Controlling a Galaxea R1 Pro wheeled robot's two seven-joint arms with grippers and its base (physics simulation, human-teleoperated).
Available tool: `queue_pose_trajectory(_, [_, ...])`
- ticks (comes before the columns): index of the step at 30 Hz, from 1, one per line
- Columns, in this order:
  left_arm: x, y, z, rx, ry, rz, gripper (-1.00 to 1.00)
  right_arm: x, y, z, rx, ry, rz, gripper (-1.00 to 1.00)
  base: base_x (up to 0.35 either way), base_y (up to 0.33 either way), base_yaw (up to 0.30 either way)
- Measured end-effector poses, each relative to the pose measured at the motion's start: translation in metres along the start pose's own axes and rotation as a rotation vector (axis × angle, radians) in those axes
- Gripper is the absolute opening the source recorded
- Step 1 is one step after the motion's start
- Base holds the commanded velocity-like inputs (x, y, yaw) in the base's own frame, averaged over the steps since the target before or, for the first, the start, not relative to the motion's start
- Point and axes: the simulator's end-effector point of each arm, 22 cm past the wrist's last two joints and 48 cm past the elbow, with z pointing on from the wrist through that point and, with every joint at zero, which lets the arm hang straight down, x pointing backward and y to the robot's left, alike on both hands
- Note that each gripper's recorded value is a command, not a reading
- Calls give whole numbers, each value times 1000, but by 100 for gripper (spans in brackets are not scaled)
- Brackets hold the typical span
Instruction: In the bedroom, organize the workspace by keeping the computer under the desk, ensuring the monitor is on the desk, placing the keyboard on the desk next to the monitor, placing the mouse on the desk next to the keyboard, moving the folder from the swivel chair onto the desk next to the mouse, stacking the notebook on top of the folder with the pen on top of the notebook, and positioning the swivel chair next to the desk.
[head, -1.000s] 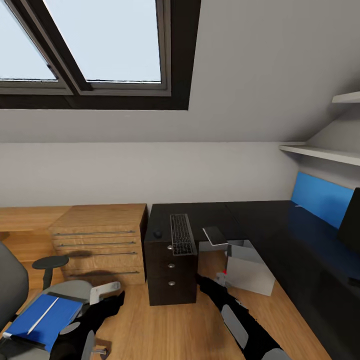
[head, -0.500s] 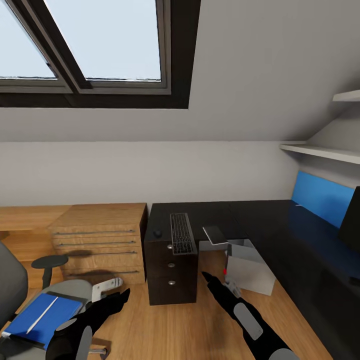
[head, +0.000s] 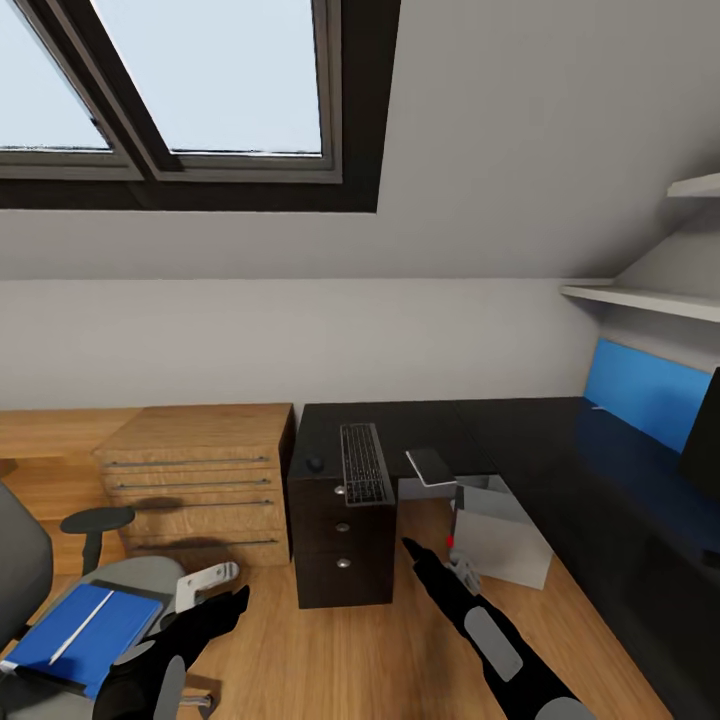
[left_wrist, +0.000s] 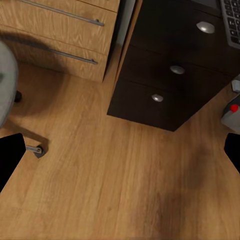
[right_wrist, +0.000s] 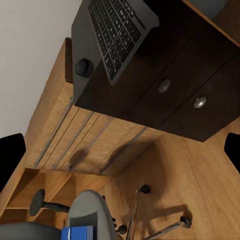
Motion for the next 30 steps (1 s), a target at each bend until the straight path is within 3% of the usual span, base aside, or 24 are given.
queue_pose_trajectory(4, [3, 1, 3, -2, -2, 0, 100, 10, 3, 6, 3, -23, 16, 100, 0, 0, 0])
queue_pose_trajectory(7, [6, 2, 6, -3, -2, -1, 100, 19, -9, 9, 49, -74, 42, 100, 0, 0, 0])
queue_pose_trajectory(10, [8, 3, 9, -3, -2, -1, 100, 23, -23, 9, 110, -177, 108, 100, 0, 0, 0])
queue_pose_trajectory(15, [13, 5, 13, -3, -3, -1, 100, 15, -38, 7, 135, -263, 214, 100, 0, 0, 0])
queue_pose_trajectory(19, [17, 6, 16, -3, -5, -1, 100, 12, -36, 9, 98, -286, 244, 100, 0, 0, 0])
queue_pose_trajectory(20, [17, 6, 17, -3, -7, -1, 100, 9, -31, 9, 51, -301, 327, 100, 0, 0, 0])
queue_pose_trajectory(21, [18, 6, 18, -3, -8, -1, 100, 10, -31, 9, 41, -305, 360, 100, 0, 0, 0])
queue_pose_trajectory(23, [19, 7, 19, -3, -9, -1, 100, 9, -31, 10, 26, -311, 388, 100, 0, 0, 0])
queue_pose_trajectory(24, [20, 7, 20, -4, -10, 0, 100, 5, -23, 10, -25, -327, 400, 100, 0, 0, 0])
queue_pose_trajectory(27, [23, 8, 23, -4, -10, 0, 100, 2, -17, 10, -71, -338, 397, 100, 0, 0, 0])
queue_pose_trajectory(28, [25, 8, 24, -4, -9, 1, 100, -1, -8, 9, -120, -348, 389, 100, 0, 0, 0])
queue_pose_trajectory(30, [27, 9, 26, -5, -9, 1, 100, -2, -3, 9, -158, -355, 383, 100, 0, 0, 0])
